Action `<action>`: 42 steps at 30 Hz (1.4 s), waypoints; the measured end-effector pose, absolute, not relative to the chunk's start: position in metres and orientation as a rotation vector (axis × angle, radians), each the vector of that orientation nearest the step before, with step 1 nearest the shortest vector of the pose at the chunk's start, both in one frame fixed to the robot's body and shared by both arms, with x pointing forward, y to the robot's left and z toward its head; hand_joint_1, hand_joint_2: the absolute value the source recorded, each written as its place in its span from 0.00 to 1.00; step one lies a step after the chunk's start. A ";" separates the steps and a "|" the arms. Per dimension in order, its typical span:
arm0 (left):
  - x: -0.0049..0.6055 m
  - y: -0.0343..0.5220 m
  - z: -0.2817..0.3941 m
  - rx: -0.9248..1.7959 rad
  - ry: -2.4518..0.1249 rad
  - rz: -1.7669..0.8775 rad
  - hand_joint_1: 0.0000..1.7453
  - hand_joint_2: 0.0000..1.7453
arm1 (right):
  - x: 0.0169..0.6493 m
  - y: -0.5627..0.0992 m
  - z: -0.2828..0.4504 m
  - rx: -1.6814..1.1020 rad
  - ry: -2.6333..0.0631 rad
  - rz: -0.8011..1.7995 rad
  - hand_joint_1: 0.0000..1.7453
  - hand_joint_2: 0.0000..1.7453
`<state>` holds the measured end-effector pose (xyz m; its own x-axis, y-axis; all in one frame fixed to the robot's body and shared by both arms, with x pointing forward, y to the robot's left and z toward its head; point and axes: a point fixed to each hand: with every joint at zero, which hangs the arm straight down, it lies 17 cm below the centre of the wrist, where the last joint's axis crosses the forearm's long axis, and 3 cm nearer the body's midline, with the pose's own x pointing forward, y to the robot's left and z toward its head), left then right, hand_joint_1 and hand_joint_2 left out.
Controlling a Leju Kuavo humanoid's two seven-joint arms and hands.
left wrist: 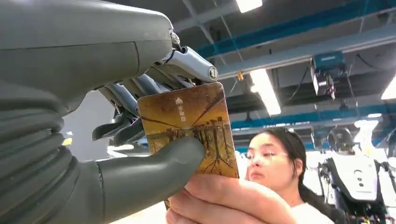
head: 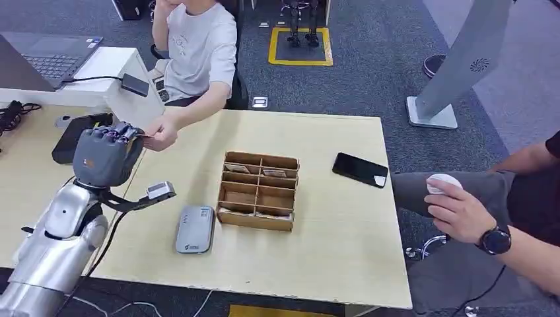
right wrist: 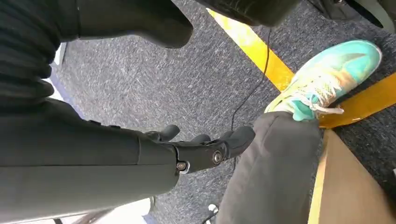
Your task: Pass the card to the sensor for recognition and then transmit it.
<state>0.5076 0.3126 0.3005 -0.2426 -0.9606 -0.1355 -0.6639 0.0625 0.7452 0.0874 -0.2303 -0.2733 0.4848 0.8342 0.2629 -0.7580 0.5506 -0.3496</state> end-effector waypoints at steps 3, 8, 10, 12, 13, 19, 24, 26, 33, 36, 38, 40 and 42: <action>0.513 0.312 0.299 1.584 -1.959 -1.003 0.00 1.00 | 0.088 -0.231 -0.273 -0.199 -0.432 0.975 0.00 1.00; 0.520 0.311 0.300 1.509 -1.976 -0.955 0.00 1.00 | 0.090 -0.233 -0.272 -0.216 -0.440 0.971 0.00 1.00; 0.525 0.311 0.295 1.437 -1.961 -0.919 0.00 1.00 | 0.090 -0.234 -0.272 -0.224 -0.438 0.967 0.00 1.00; 0.529 0.307 0.287 1.355 -1.947 -0.894 0.00 1.00 | 0.090 -0.235 -0.272 -0.228 -0.438 0.961 0.00 1.00; 0.528 0.304 0.285 1.328 -1.950 -0.884 0.00 1.00 | 0.090 -0.235 -0.272 -0.229 -0.438 0.959 0.00 1.00; 0.512 0.289 0.271 1.224 -1.971 -0.872 0.00 1.00 | 0.088 -0.234 -0.272 -0.235 -0.438 0.949 0.00 1.00; 0.496 0.256 0.253 0.887 -2.006 -0.892 0.00 1.00 | 0.082 -0.240 -0.275 -0.256 -0.384 0.940 0.00 1.00; 0.482 0.235 0.251 0.780 -2.037 -0.910 0.00 1.00 | 0.078 -0.239 -0.275 -0.261 -0.367 0.935 0.00 1.00; 0.409 0.150 0.235 0.695 -2.182 -1.238 0.00 1.00 | 0.078 -0.227 -0.275 -0.248 -0.363 0.958 0.00 1.00; 0.387 0.124 0.217 0.659 -2.202 -1.362 0.00 1.00 | 0.078 -0.226 -0.275 -0.242 -0.349 0.965 0.00 1.00; 0.369 0.105 0.205 0.621 -2.219 -1.427 0.00 1.00 | 0.079 -0.225 -0.275 -0.238 -0.341 0.962 0.00 1.00; 0.354 0.087 0.195 0.588 -2.234 -1.480 0.00 1.00 | 0.080 -0.225 -0.275 -0.239 -0.340 0.962 0.00 1.00; 0.346 0.076 0.187 0.554 -2.221 -1.501 0.00 1.00 | 0.082 -0.226 -0.275 -0.246 -0.336 0.968 0.00 1.00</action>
<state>0.3457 0.0757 0.1874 -0.8409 -0.5307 0.1059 -0.0996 0.3441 0.9337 0.0816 -0.2258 -0.2748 0.5219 0.8363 0.1682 -0.7610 0.5455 -0.3512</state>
